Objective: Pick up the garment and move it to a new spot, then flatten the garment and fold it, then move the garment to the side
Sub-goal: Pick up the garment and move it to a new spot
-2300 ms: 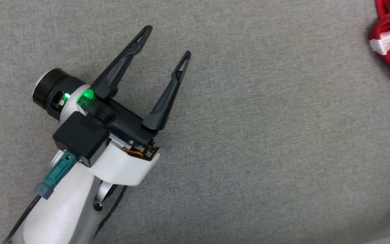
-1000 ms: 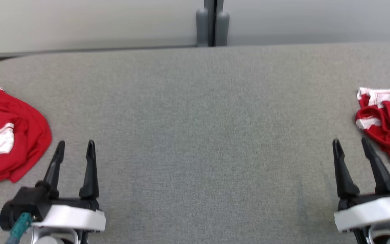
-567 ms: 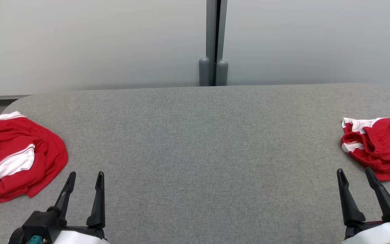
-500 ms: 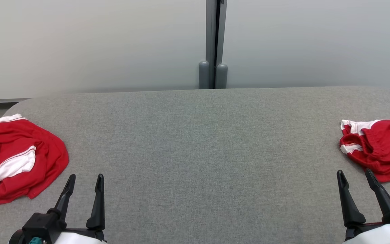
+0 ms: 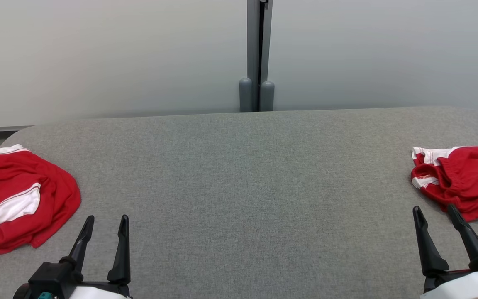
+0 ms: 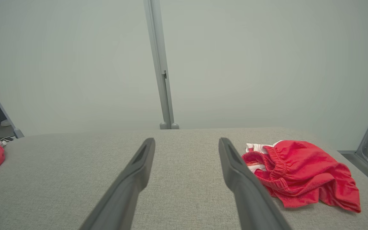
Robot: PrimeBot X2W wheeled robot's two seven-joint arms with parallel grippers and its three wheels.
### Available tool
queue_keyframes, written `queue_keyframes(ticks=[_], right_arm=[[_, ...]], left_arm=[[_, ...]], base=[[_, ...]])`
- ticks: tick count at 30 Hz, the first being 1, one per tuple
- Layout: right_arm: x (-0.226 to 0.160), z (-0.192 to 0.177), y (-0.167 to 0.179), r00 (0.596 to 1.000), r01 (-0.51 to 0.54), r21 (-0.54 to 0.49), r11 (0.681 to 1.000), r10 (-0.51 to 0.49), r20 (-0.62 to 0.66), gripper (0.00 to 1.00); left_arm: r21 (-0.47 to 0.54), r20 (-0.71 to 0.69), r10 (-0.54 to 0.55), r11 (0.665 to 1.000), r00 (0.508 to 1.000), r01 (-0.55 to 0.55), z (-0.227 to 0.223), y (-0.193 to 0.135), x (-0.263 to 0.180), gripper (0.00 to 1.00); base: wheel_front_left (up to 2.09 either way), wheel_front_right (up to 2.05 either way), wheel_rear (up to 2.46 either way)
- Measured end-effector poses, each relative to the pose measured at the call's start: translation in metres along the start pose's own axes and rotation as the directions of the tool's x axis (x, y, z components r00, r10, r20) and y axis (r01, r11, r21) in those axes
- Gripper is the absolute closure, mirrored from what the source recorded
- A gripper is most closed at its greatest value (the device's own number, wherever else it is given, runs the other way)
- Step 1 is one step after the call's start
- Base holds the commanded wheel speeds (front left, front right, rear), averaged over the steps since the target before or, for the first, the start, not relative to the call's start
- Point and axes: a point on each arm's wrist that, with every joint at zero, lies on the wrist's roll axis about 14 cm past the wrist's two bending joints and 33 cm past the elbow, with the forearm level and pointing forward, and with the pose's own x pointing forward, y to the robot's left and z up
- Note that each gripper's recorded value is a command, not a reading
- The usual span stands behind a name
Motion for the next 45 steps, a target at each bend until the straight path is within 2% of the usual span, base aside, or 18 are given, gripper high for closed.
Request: queue_keyframes(ticks=[9,16,23,30,36,45], right_arm=[[0.009,0.004,0.009,0.999,-0.037,-0.012,0.999,0.037,0.005,0.0],[0.038,0.01,0.045,0.988,-0.153,-0.031,0.988,0.154,0.007,0.0],[0.062,0.009,0.113,0.938,-0.347,-0.031,0.938,0.346,-0.013,0.0],[0.072,0.002,0.157,0.892,-0.452,-0.012,0.892,0.452,-0.029,0.0],[0.08,0.0,0.17,0.877,-0.48,-0.006,0.877,0.48,-0.027,0.0],[0.09,0.003,0.159,0.891,-0.453,-0.016,0.891,0.453,-0.018,0.0]], left_arm=[[-0.014,0.021,0.047,0.999,0.999,-0.046,0.008,0.009,-0.005,0.0],[-0.028,0.1,0.135,0.991,0.986,-0.133,0.036,0.042,-0.009,0.0],[-0.001,0.126,0.273,0.961,0.954,-0.275,0.047,0.09,-0.042,0.0],[0.014,0.138,0.392,0.918,0.91,-0.397,0.056,0.124,-0.079,0.0],[0.025,0.135,0.424,0.902,0.896,-0.43,0.057,0.131,-0.088,0.0],[0.034,0.136,0.404,0.911,0.905,-0.411,0.054,0.127,-0.064,0.0]], base=[[0.0,0.0,0.0],[0.0,0.0,0.0],[0.0,0.0,0.0],[0.0,0.0,0.0],[0.0,0.0,0.0],[0.0,0.0,0.0]])
